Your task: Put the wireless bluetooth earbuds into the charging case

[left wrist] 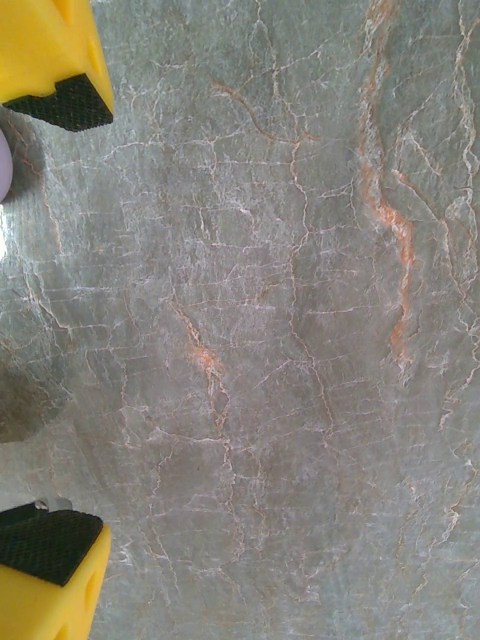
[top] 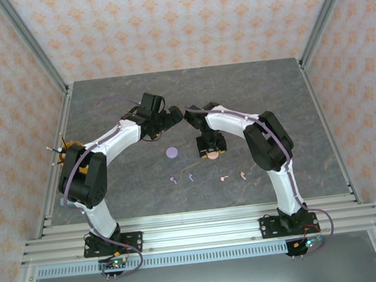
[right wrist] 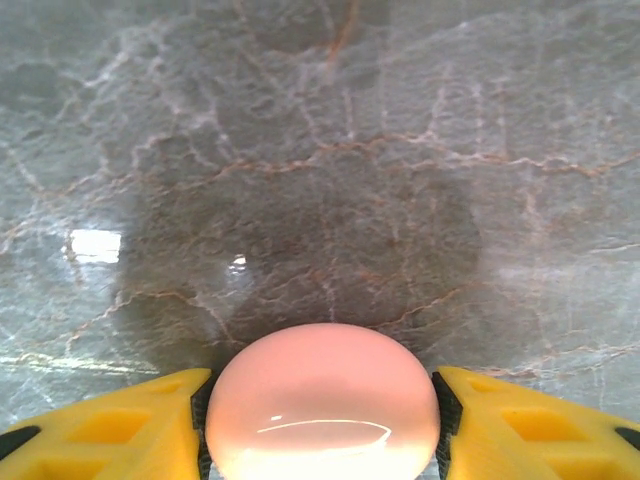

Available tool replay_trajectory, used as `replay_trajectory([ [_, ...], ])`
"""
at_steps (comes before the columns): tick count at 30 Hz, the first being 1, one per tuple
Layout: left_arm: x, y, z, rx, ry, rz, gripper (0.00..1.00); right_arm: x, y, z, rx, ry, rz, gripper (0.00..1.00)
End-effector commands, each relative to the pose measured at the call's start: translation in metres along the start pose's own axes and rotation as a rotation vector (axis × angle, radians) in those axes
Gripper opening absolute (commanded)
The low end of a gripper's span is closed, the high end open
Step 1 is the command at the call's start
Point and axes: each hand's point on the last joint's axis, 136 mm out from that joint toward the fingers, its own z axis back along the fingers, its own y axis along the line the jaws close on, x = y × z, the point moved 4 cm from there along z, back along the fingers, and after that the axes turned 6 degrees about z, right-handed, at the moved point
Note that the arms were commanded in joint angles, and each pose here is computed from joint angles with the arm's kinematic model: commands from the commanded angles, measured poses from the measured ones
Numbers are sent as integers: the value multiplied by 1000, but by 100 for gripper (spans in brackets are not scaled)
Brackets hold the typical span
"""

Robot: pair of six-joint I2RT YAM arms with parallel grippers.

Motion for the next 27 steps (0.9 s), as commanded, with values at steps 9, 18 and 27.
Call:
replay_trajectory([
  [9, 5, -14, 18, -30, -21, -29, 100, 4, -41, -6, -67, -24, -226, 58],
  [18, 4, -12, 22, -30, -26, -33, 100, 2, -38, -12, -41, -14, -240, 62],
  [27, 4, -12, 24, -33, -27, -33, 100, 6, -38, -18, -51, -15, -213, 64],
])
